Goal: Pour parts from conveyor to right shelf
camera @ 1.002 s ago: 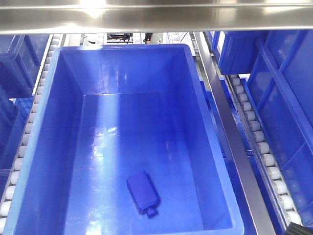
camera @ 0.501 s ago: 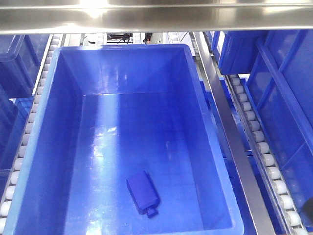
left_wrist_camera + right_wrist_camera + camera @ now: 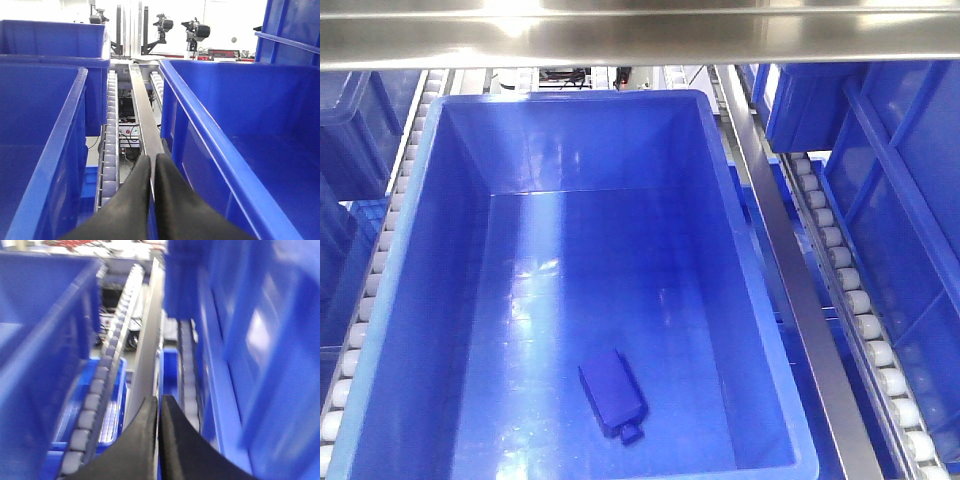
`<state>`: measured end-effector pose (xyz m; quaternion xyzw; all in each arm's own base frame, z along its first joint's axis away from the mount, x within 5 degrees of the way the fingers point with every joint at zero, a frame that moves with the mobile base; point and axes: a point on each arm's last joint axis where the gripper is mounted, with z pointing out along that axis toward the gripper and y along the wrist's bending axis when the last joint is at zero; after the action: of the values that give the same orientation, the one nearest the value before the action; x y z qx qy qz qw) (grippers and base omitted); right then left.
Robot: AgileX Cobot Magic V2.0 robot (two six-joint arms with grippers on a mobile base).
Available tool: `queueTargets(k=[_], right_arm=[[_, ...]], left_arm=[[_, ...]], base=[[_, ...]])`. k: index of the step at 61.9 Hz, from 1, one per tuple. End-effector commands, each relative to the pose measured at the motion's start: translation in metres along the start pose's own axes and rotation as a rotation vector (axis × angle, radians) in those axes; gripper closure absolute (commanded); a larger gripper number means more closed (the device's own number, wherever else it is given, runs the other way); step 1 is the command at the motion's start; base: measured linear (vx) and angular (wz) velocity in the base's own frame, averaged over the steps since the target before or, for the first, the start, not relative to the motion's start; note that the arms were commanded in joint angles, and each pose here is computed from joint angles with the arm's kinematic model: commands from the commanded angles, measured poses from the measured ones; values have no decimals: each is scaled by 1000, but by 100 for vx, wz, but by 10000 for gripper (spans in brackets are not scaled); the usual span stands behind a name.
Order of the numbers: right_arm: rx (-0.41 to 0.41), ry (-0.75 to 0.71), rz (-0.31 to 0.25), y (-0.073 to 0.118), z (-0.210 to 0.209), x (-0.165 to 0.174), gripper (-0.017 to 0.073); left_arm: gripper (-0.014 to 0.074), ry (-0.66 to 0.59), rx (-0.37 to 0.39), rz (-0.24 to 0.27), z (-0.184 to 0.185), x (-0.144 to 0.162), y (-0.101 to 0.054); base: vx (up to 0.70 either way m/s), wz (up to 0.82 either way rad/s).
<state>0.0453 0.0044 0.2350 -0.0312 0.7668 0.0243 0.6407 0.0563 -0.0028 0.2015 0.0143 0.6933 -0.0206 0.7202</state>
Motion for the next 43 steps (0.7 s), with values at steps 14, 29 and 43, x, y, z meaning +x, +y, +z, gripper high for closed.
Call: queueTargets(k=[14, 29, 43], right_arm=[[17, -269, 65, -2, 14, 24, 569], [17, -277, 26, -2, 16, 31, 569], [17, -279, 24, -2, 16, 31, 569]], left_arm=[[600, -56, 5, -11, 0, 3, 0], [600, -56, 5, -11, 0, 3, 0], [600, -56, 5, -11, 0, 3, 0]], base=[[0, 0], [0, 0], [0, 0]])
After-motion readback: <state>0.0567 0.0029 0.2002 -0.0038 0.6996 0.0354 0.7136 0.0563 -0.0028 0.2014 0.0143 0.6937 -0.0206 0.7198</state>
